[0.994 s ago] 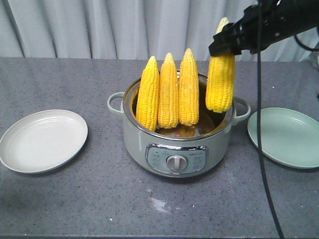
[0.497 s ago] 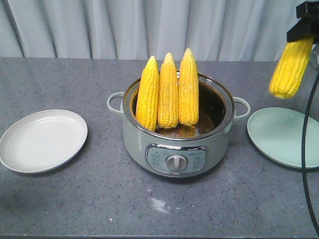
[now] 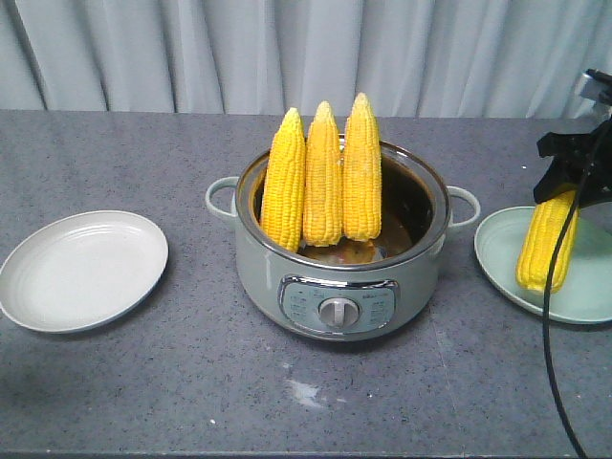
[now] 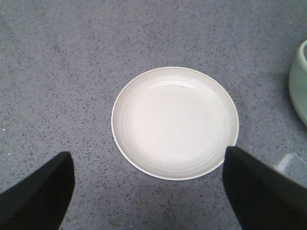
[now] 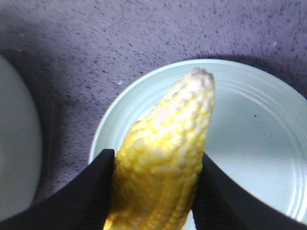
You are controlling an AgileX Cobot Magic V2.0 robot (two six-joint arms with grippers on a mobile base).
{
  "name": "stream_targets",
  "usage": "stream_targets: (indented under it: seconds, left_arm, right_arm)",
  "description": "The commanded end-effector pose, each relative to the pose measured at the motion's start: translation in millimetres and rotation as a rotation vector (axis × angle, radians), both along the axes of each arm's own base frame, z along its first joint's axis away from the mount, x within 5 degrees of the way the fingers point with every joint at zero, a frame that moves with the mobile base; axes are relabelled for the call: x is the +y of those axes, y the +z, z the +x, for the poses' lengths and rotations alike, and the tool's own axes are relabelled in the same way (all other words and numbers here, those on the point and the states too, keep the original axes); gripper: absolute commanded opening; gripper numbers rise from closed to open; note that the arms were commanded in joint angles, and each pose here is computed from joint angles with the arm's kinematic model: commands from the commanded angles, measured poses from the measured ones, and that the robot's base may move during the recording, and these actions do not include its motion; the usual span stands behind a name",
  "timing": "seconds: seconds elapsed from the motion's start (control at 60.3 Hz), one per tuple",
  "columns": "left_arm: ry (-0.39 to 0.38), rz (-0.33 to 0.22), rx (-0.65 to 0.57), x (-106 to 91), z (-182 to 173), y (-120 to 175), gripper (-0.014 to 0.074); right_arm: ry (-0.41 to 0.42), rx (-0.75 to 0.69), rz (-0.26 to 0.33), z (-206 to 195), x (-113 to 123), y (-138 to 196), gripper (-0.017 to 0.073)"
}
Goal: Distribute corn equally
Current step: 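Lift the cob out and lay it on the pale green plate, then move the left gripper over the pot and grasp the nearest cob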
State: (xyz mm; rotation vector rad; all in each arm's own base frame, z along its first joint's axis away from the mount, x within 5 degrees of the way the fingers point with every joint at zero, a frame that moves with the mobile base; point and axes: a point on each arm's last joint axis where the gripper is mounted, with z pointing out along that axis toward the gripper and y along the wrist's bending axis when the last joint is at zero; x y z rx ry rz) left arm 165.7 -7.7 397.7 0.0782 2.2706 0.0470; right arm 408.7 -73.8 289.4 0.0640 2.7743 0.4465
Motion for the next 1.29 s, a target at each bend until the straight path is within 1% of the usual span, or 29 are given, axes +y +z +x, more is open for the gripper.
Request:
stream_targets:
  seconds: [0.0, 0.099, 0.199, 0.348, 0.447, 0.563, 0.613, 0.663, 0.795, 0.945, 1.044, 1.094, 1.177, 1.276]
  left_arm:
    - [-0.004, -0.003, -0.084, -0.4, 2, 13, 0.0592]
    - [-0.004, -0.003, -0.08, -0.3, 2, 13, 0.0592]
    - [-0.004, -0.003, -0.078, -0.3, 2, 13, 0.0592]
    - [-0.004, -0.003, -0.078, -0.3, 2, 13, 0.0592]
    - [-0.004, -0.003, -0.078, -0.3, 2, 13, 0.0592]
    - [-0.004, -0.003, -0.078, -0.3, 2, 13, 0.0592]
    - [-0.004, -0.003, -0.078, -0.3, 2, 13, 0.0592]
    - [-0.004, -0.003, -0.078, -0.3, 2, 13, 0.0592]
    - [-0.004, -0.002, -0.079, -0.3, 2, 13, 0.0592]
    - [-0.004, -0.002, -0.079, -0.3, 2, 13, 0.0592]
    - [-0.004, -0.002, -0.079, -0.3, 2, 13, 0.0592]
    - [-0.004, -0.002, -0.079, -0.3, 2, 13, 0.0592]
    - [-0.004, -0.002, -0.079, -0.3, 2, 13, 0.0592]
    - [-0.005, -0.002, -0.082, -0.4, 2, 13, 0.0592]
  right_arm:
    - [-0.016, -0.005, -0.009, -8, -2, 17, 0.0111]
    - [-0.048, 0.034, -0.038, -6, -7, 9, 0.0135]
    - [-0.063, 0.049, -0.058, -6, -9, 7, 0.0195]
    - [-0.066, 0.05, -0.057, -6, -9, 7, 0.0351]
    - [-0.064, 0.049, -0.059, -6, -9, 7, 0.0496]
    - [-0.051, 0.046, -0.064, -6, -9, 7, 0.0615]
    - [-0.044, 0.039, -0.067, -6, -9, 7, 0.0644]
    - [-0.039, 0.031, -0.069, -6, -9, 8, 0.0654]
    - [-0.01, -0.026, -0.075, -11, -6, 24, 0.0647]
    - [0.041, -0.121, -0.037, -26, 5, 54, 0.0617]
    - [0.085, -0.191, -0.015, -47, 15, 72, 0.0592]
    - [0.095, -0.241, -0.022, -62, 20, 83, 0.0584]
    - [0.087, -0.307, -0.046, -84, 26, 93, 0.0581]
    - [0.103, -0.364, -0.072, -114, 34, 102, 0.0581]
